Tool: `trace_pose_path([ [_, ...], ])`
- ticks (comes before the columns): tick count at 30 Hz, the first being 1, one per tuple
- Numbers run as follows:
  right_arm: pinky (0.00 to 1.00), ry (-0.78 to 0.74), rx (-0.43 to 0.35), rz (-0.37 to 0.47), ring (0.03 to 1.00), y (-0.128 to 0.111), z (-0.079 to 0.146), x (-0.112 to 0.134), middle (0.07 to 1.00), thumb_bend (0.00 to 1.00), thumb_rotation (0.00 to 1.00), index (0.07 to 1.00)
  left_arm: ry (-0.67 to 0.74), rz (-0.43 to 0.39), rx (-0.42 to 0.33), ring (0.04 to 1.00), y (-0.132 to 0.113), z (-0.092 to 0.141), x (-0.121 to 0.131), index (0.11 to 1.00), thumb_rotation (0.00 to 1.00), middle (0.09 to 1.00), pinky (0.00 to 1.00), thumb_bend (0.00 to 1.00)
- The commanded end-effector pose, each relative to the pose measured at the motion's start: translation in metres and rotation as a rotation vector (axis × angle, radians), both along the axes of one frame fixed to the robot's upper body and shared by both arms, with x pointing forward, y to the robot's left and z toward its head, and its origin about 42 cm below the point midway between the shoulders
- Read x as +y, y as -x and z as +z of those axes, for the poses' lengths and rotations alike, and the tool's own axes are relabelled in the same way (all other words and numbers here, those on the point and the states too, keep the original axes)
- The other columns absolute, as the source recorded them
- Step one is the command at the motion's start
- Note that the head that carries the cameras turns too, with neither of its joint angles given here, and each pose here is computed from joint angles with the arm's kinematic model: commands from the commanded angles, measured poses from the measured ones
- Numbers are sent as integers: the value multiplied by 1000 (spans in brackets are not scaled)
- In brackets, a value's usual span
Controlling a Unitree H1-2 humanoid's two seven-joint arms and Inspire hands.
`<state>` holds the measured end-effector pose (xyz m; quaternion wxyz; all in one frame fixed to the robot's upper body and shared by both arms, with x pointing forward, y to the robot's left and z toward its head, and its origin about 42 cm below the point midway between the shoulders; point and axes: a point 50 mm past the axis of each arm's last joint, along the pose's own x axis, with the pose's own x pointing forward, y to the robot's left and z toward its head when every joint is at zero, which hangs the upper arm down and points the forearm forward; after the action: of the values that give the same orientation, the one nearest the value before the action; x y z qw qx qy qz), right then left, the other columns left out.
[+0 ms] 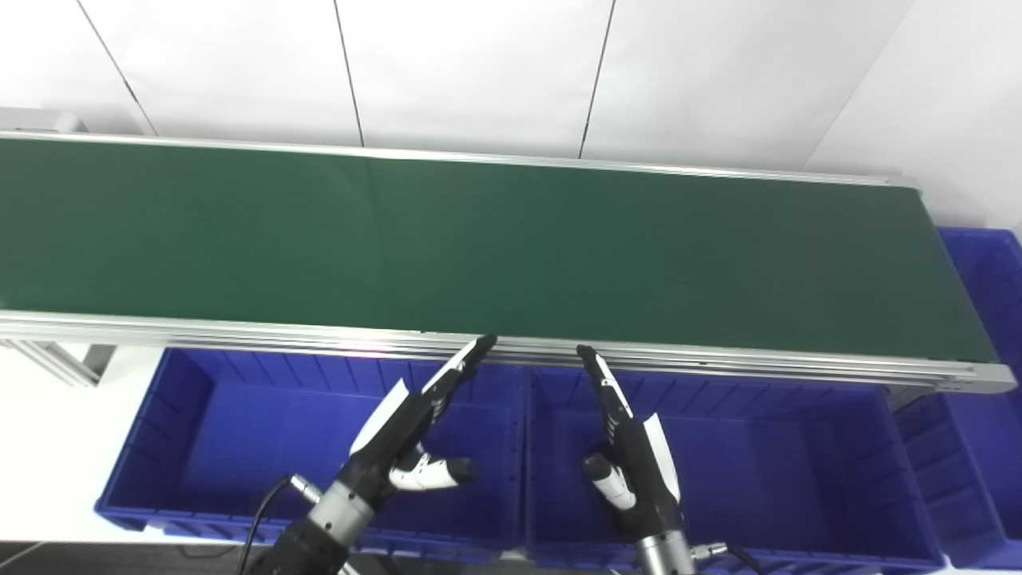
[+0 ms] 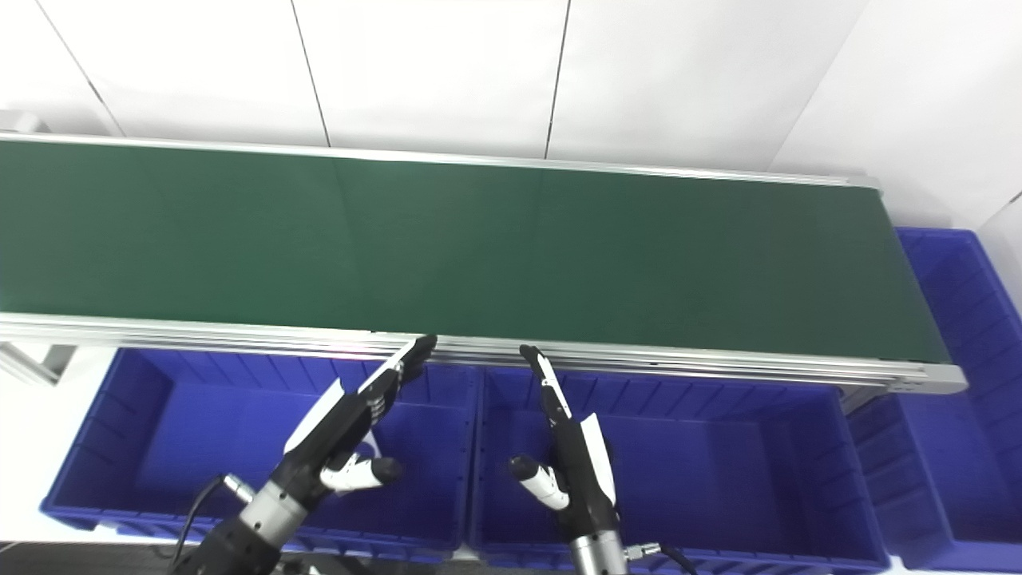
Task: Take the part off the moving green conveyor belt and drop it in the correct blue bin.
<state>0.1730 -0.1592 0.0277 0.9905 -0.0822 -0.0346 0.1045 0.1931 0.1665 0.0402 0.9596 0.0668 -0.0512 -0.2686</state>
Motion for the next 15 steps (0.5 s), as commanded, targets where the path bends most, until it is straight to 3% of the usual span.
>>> trace_pose_path([
  [1,991,-34,-71,2,977,-3,12,-1,981,966,977,950,29,17,-61,1000,-1,8,-9,995,834,1000,1000,858],
  [10,956,0,-81,27,955,-2,13,-11,971,1000,1000,951,76,86,-50,1000,21,11,-27,1000,872,1000,1000,895],
  [15,949,-5,-80,35,954,-3,13,-10,965,1000,1000,944,49,80,-37,1000,22,5,-25,1000,877,1000,1000,906],
])
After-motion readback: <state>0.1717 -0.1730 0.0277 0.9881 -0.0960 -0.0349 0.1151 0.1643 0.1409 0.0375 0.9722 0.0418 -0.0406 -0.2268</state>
